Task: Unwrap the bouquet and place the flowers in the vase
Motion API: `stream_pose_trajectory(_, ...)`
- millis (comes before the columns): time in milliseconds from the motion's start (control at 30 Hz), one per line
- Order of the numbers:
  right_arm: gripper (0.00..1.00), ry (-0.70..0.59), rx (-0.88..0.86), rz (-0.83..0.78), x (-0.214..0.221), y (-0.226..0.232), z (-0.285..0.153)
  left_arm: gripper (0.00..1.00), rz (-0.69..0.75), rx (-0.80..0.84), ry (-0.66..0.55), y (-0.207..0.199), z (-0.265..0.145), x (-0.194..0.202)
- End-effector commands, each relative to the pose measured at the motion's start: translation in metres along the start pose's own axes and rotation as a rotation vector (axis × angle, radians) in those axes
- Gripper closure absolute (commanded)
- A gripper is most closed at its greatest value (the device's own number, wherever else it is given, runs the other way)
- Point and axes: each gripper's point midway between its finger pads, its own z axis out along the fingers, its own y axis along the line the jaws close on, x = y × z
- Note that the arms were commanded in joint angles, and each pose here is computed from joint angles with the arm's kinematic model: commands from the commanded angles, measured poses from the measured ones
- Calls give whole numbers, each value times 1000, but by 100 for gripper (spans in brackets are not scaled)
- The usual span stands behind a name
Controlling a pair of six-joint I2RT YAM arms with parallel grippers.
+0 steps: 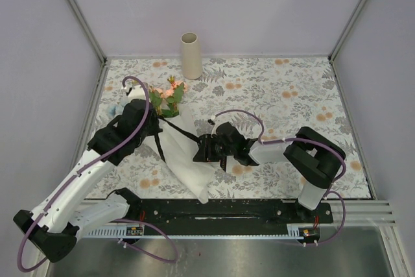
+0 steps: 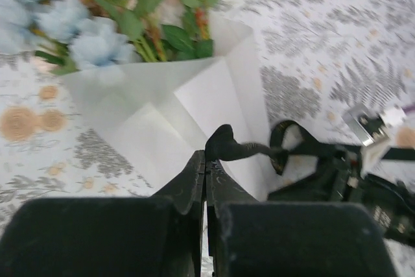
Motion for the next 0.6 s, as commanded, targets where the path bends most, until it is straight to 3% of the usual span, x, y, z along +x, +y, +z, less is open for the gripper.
stream_pose_trajectory(0, 57, -77, -89, -137, -32, 49, -20, 100, -6, 271, 93, -46, -9, 19)
stream_pose_trajectory(233, 39, -217, -242, -385, -65, 107, -60, 100, -33, 424, 186, -69, -11, 49)
stream_pose_trajectory(400, 16, -400, -322, -524, -87, 134, -92, 100, -43, 508, 207, -81, -15, 57)
stream_pose_trajectory(567, 1, -542, -384, -710, -102, 152, -108, 100, -7, 591, 191, -90, -24, 54)
